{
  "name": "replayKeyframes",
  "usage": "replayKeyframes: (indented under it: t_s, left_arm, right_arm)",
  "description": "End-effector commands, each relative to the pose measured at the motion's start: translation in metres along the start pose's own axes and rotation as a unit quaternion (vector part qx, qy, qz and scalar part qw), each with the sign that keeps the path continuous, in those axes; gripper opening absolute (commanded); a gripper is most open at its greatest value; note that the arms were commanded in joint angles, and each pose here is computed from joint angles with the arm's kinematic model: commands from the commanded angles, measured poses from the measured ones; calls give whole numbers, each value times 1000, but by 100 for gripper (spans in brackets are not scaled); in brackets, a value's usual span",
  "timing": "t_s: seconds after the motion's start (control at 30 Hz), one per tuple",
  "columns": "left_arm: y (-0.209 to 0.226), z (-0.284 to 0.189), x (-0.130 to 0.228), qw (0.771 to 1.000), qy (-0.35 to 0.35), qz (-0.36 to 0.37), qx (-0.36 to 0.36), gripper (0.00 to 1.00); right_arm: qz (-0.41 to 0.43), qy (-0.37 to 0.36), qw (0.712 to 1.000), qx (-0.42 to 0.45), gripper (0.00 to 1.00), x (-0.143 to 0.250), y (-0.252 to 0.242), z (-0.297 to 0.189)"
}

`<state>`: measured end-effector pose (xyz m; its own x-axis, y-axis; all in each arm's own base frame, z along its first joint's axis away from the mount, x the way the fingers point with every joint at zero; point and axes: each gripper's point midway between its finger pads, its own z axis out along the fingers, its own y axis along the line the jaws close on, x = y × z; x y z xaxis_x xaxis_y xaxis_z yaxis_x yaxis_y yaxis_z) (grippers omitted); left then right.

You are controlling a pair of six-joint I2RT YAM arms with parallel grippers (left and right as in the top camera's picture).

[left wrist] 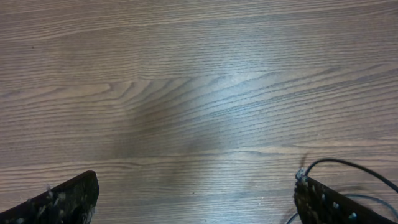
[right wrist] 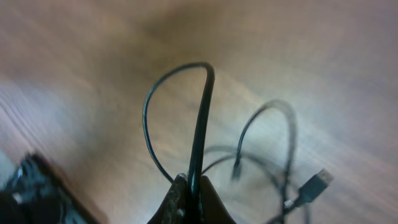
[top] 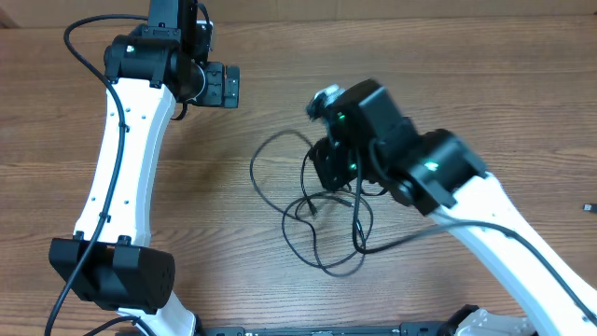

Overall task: Untangle cables
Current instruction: 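Lift the grasped cable with the right gripper, pulling it from the coil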

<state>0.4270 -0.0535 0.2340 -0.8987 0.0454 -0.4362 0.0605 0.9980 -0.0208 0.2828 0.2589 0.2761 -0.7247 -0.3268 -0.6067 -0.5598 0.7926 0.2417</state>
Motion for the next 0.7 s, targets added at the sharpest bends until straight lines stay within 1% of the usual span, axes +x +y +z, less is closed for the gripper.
replayKeyframes:
  t_s: [0.0,0.13,0.27,0.4,0.57,0.67]
  left_arm:
    - [-1,0,-3,1000,-3,6,5,100]
    - [0,0,-3,1000,-3,6,5,100]
    - [0,0,-3,1000,-3,6,5,100]
    - [0,0,-3,1000,-3,6,5,100]
    - [0,0,-3,1000,-3,6,5,100]
    - [0,0,-3,1000,-3,6,5,100]
  right_arm:
    - [-8,-100,993,59,4,-41,-11,-55]
    - [-2,-189,976,110,4,-71,-21,-107]
    - [12,-280,948,150,4,-95,-30,-160]
    - [30,-362,916,168,4,-111,-34,-206]
    - [52,-446,876,174,4,-124,-34,-257]
    - [55,-466,866,171,4,-127,-33,-269]
